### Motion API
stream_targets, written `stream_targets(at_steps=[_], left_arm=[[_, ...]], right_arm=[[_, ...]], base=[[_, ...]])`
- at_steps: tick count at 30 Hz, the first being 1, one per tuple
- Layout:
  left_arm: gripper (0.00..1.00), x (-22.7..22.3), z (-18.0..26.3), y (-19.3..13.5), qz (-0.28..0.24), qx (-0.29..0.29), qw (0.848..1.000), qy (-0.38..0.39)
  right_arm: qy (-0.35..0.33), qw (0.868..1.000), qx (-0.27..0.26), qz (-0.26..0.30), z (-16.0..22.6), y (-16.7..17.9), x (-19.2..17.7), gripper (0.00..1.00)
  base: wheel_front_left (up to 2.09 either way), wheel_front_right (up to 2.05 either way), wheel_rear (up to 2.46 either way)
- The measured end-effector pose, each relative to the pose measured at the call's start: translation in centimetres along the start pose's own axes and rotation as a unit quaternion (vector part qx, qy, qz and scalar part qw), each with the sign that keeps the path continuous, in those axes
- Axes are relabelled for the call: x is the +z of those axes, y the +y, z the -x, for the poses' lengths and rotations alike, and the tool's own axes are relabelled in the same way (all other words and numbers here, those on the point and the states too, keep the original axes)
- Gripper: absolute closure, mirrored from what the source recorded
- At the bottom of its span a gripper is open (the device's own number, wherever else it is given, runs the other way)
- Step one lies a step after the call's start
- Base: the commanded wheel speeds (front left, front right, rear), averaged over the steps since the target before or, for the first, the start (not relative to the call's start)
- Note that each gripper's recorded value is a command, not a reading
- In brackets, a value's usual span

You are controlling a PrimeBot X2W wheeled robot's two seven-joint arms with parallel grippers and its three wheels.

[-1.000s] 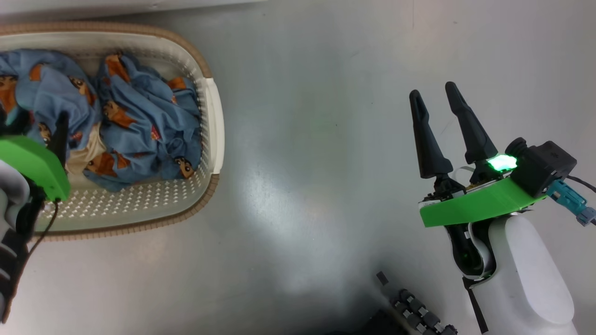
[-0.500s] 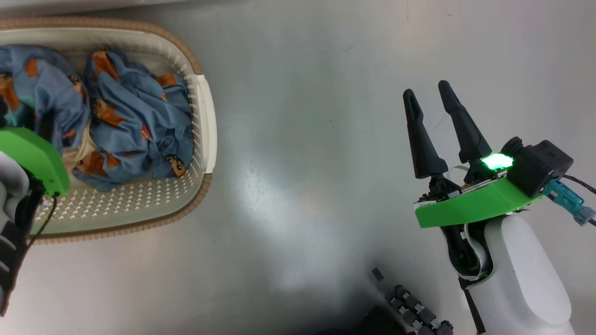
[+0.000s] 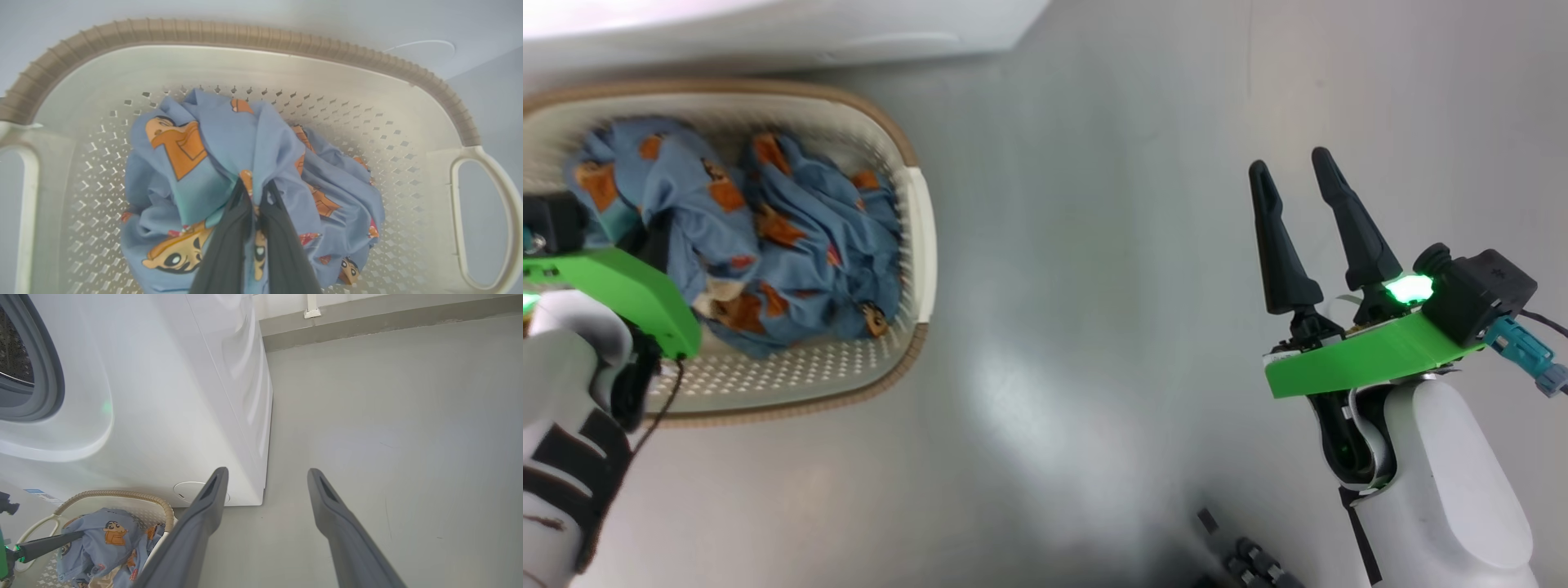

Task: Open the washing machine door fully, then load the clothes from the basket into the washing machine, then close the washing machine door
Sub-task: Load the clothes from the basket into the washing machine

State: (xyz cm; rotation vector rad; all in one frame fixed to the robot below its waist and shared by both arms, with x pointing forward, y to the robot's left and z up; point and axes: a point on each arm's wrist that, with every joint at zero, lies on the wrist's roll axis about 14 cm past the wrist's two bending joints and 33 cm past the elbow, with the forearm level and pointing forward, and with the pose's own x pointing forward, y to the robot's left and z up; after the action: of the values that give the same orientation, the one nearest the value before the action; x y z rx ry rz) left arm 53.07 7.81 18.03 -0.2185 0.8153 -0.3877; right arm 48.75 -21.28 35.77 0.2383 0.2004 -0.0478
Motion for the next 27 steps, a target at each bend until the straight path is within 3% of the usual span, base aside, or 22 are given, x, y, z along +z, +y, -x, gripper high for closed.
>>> stream_targets(at_steps=[13, 27], left_arm=[[1.0, 7.4, 7.0, -1.7, 0.026, -0.007, 0.992, -0.124], [1.0, 11.3, 18.1, -5.4, 0.004, -0.017, 0.965, -0.262]], right_arm=[[-0.026, 1.0, 0.012, -0.002, 2.7, 1.2, 3.3, 0.0], [-0.057, 0.998, -0.003, 0.0, 8.7, -0.4, 6.9, 0.0]], base=[[0.0, 0.0, 0.0], [0.0, 0.0, 0.0]])
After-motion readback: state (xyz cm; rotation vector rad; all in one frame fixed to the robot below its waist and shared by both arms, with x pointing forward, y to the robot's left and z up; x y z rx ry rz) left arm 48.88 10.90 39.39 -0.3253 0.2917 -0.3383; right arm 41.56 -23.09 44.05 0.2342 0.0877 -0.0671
